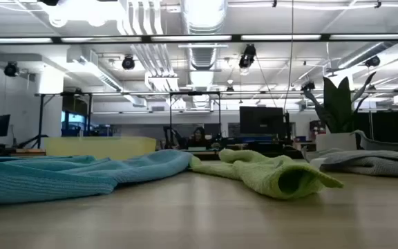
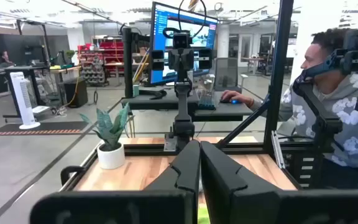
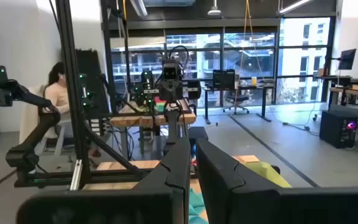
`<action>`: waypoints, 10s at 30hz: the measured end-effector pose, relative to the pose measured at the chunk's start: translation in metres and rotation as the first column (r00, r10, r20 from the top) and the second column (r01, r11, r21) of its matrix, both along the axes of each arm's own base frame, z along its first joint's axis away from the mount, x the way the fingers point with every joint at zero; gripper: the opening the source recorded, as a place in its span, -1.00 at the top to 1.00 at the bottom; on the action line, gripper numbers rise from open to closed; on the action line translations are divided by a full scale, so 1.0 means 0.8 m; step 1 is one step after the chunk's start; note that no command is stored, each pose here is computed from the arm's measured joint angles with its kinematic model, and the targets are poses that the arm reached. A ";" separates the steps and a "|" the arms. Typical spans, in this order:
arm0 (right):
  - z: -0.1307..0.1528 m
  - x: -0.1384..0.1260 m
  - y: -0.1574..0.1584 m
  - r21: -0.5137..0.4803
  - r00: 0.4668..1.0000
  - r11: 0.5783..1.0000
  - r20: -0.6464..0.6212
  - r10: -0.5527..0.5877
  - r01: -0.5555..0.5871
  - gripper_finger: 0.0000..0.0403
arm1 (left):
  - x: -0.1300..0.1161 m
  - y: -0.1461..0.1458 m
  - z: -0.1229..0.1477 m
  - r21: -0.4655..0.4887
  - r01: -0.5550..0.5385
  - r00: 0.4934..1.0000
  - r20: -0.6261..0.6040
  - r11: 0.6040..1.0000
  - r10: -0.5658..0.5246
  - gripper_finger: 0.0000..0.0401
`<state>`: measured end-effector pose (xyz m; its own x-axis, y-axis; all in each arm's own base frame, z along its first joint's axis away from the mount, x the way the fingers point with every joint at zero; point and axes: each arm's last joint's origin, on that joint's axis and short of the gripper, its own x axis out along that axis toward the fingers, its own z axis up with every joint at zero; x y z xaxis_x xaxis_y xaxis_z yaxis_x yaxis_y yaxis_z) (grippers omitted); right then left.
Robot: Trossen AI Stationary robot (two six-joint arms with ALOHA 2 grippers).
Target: Roll microfiber towels into tight, uniform cylinder then place into a basket
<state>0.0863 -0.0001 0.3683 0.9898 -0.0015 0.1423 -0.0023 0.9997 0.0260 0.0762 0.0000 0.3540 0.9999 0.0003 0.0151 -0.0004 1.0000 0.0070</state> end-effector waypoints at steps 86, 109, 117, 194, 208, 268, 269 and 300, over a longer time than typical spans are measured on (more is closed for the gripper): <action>0.000 0.000 0.000 0.000 1.000 1.000 0.000 0.000 0.000 0.89 | -0.003 0.000 0.019 0.026 -0.004 0.987 0.159 1.000 0.000 1.00; -0.058 0.055 0.000 0.031 0.980 1.000 -0.197 0.004 0.002 0.89 | 0.102 0.007 -0.087 0.159 -0.254 0.931 0.307 0.954 0.197 1.00; -0.112 0.125 -0.001 0.025 0.974 0.999 -0.224 -0.022 0.028 0.89 | 0.128 0.010 -0.137 0.048 -0.268 0.922 0.304 0.962 0.241 1.00; -0.177 0.184 0.002 0.070 0.750 0.964 -0.643 -0.152 0.256 0.89 | 0.216 -0.149 -0.203 0.062 0.237 0.814 -0.558 0.970 -0.163 0.08; -0.173 0.184 0.003 0.148 0.811 0.952 -0.568 -0.139 0.267 0.89 | 0.207 -0.239 -0.229 0.073 0.276 0.616 -0.779 0.958 -0.118 0.08; -0.194 0.178 0.029 0.225 0.814 0.949 -0.579 -0.053 0.222 0.89 | 0.249 -0.281 -0.250 -0.120 -0.015 0.400 -0.911 0.993 -0.104 0.08; -0.194 0.178 0.029 0.225 0.814 0.949 -0.579 -0.053 0.222 0.89 | 0.249 -0.281 -0.250 -0.120 -0.016 0.400 -0.911 0.993 -0.104 0.08; -0.243 0.213 0.035 0.147 0.763 0.972 -0.645 -0.044 0.181 0.89 | 0.252 -0.268 -0.239 -0.035 0.014 0.417 -0.908 0.999 -0.038 0.08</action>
